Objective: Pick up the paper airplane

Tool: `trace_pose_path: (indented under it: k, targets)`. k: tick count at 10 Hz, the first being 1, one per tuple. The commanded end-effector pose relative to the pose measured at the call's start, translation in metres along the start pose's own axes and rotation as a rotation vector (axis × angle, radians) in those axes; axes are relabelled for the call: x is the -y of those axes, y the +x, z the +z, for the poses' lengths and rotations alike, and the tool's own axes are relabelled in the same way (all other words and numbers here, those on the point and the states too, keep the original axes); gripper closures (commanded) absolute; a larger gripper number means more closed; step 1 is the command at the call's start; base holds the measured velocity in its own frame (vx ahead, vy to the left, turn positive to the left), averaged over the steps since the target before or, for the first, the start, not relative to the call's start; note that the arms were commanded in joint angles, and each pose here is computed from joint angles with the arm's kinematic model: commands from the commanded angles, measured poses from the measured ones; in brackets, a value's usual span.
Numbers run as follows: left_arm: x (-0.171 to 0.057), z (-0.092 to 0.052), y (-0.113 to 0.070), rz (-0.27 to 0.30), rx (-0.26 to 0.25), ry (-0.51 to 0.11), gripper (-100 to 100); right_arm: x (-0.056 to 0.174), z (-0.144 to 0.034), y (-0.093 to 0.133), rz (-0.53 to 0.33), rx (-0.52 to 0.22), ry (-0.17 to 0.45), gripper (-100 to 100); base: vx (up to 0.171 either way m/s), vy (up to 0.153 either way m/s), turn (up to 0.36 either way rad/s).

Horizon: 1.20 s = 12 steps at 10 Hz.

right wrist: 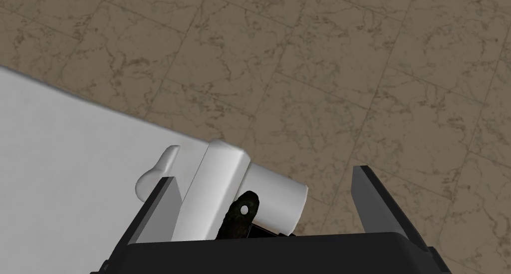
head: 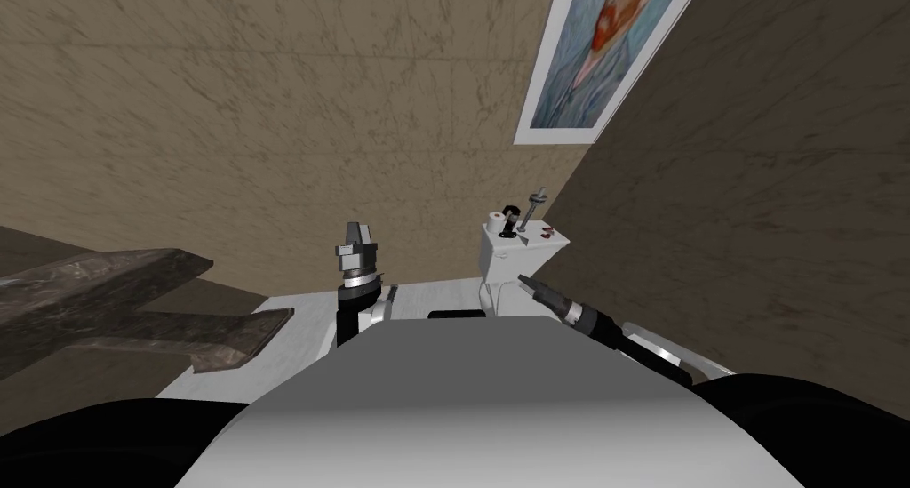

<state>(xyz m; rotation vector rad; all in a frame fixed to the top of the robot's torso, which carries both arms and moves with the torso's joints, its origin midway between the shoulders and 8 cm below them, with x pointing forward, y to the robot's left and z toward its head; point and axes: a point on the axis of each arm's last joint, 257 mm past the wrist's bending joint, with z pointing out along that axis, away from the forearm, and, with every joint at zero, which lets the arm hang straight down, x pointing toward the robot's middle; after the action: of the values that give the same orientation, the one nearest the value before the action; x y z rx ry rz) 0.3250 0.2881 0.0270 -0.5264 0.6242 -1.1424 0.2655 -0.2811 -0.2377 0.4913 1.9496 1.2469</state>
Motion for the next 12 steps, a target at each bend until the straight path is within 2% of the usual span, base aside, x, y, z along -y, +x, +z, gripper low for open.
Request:
trace_pose_path:
  k: [1,2,3,5,6,8,9,10,11,12]
  targets:
    - [0.0,0.0,0.0,0.0,0.0,0.0,0,0.017,-0.011,0.001,-0.012,-0.036,0.054,-100,0.004,-0.011,0.106]
    - [0.0,0.0,0.0,0.0,0.0,0.0,0,0.018,-0.013,0.001,-0.031,-0.062,0.066,-100,0.005,-0.018,0.059]
    - [0.0,0.0,0.0,0.0,0.0,0.0,0,0.034,-0.024,0.001,-0.036,-0.085,0.113,-100,0.009,-0.021,0.103]
    - [0.0,0.0,0.0,0.0,0.0,0.0,0,0.035,-0.026,0.0,-0.061,-0.119,0.129,-100,0.005,-0.014,0.031]
    - [0.0,0.0,0.0,0.0,0.0,0.0,0,0.049,-0.038,-0.002,-0.069,-0.142,0.176,-100,0.007,-0.012,0.119]
    - [0.0,0.0,0.0,0.0,0.0,0.0,0,0.05,-0.04,-0.003,-0.091,-0.172,0.189,-100,0.005,-0.013,0.028]
    - [0.0,0.0,0.0,0.0,0.0,0.0,0,0.064,-0.052,-0.007,-0.105,-0.198,0.238,-100,0.008,-0.01,0.126]
    - [0.0,0.0,0.0,0.0,0.0,0.0,0,0.064,-0.053,-0.008,-0.12,-0.217,0.246,-100,0.009,-0.016,0.067]
    - [0.0,0.0,0.0,0.0,0.0,0.0,0,0.076,-0.065,-0.014,-0.13,-0.235,0.291,-100,0.014,-0.02,0.103]
    - [0.0,0.0,0.0,0.0,0.0,0.0,0,0.076,-0.066,-0.016,-0.15,-0.261,0.302,-100,0.013,-0.019,0.068]
